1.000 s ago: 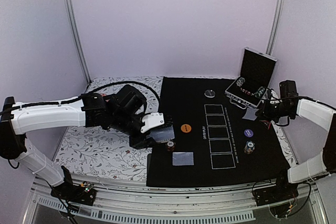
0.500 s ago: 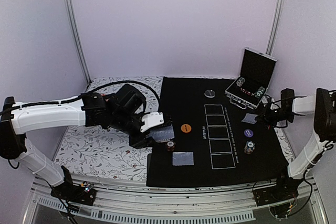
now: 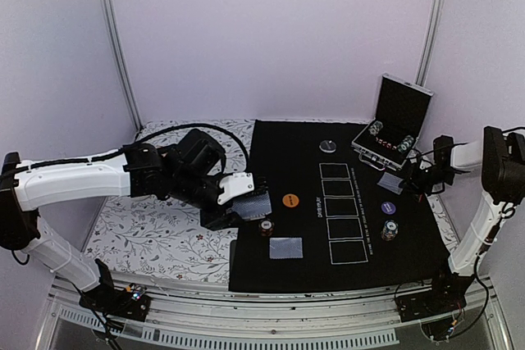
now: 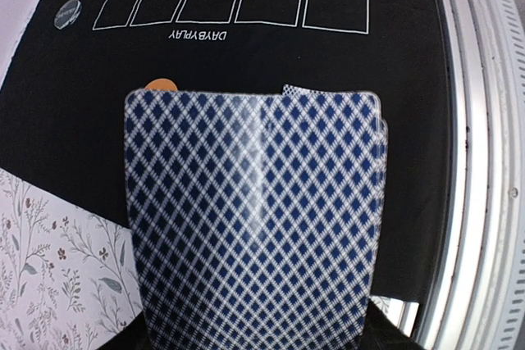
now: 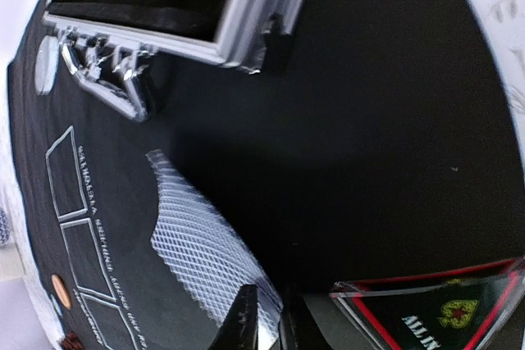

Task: Distribute texas hold em gaming equipment
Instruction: Distribute the poker card in the small blind area, then pick up the poker card from the face-down deck piles.

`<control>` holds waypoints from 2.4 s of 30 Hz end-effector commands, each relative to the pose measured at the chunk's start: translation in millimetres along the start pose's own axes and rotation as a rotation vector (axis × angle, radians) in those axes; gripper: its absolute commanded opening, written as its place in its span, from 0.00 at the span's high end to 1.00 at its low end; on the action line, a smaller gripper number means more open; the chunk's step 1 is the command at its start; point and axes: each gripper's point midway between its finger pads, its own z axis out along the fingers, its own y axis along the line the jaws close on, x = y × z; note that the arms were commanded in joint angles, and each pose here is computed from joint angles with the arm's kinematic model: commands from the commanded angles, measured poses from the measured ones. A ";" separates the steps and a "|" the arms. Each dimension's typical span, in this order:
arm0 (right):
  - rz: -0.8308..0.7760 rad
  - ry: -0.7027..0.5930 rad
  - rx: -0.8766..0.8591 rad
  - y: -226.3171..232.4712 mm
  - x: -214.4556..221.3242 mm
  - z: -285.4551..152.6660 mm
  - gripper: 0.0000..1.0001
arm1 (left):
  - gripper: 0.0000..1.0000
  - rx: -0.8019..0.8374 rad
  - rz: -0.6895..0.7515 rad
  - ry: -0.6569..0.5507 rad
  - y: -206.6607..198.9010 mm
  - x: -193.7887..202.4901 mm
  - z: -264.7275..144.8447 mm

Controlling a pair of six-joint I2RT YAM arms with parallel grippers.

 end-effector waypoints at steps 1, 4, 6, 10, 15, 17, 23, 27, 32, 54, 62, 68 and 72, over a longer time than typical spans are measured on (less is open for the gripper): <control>-0.011 -0.004 0.097 -13.4 -2.9 -7.4 0.76 | 0.43 -0.010 0.008 -0.045 4.5 -6.5 -6.8; -0.019 -0.038 0.130 -10.4 -10.7 -22.4 0.65 | 0.43 -0.007 0.004 -0.040 5.7 -6.8 -5.6; -0.022 -0.063 0.132 -3.0 -15.4 -34.3 0.60 | 0.43 -0.011 0.002 -0.034 6.6 -4.7 -4.5; -0.097 -0.139 0.132 35.2 -25.5 -63.3 0.53 | 0.43 -0.013 0.003 -0.036 6.8 -5.3 -5.4; -0.245 -0.172 0.064 111.0 -13.5 -91.0 0.48 | 0.43 -0.016 0.003 -0.034 6.5 -3.5 -6.3; -0.320 -0.184 -0.003 152.0 1.7 -102.9 0.47 | 0.43 -0.009 0.001 -0.042 5.4 -4.8 -7.6; -0.587 -0.135 -0.302 276.3 99.3 -118.3 0.35 | 0.43 -0.023 0.014 -0.037 6.7 -2.7 -8.1; -0.734 -0.013 -0.623 341.4 176.1 -119.0 0.28 | 0.43 -0.024 0.014 -0.037 7.2 -2.9 -7.9; -0.816 0.121 -0.836 387.9 236.4 -109.4 0.21 | 0.43 -0.022 0.015 -0.034 6.8 -2.1 -6.8; -0.842 0.250 -0.900 416.5 296.9 -62.3 0.01 | 0.43 -0.008 0.009 -0.075 5.0 -12.7 -14.1; -0.829 0.248 -0.842 399.3 296.8 -58.7 0.04 | 0.45 -0.025 0.009 -0.065 8.0 -10.7 -12.4; -0.830 0.231 -0.782 392.1 291.1 -60.7 0.17 | 0.45 -0.038 0.009 -0.061 10.3 -10.1 -12.9; -0.837 0.232 -0.786 392.5 290.7 -67.0 0.27 | 0.45 -0.042 0.011 -0.060 10.7 -9.3 -12.9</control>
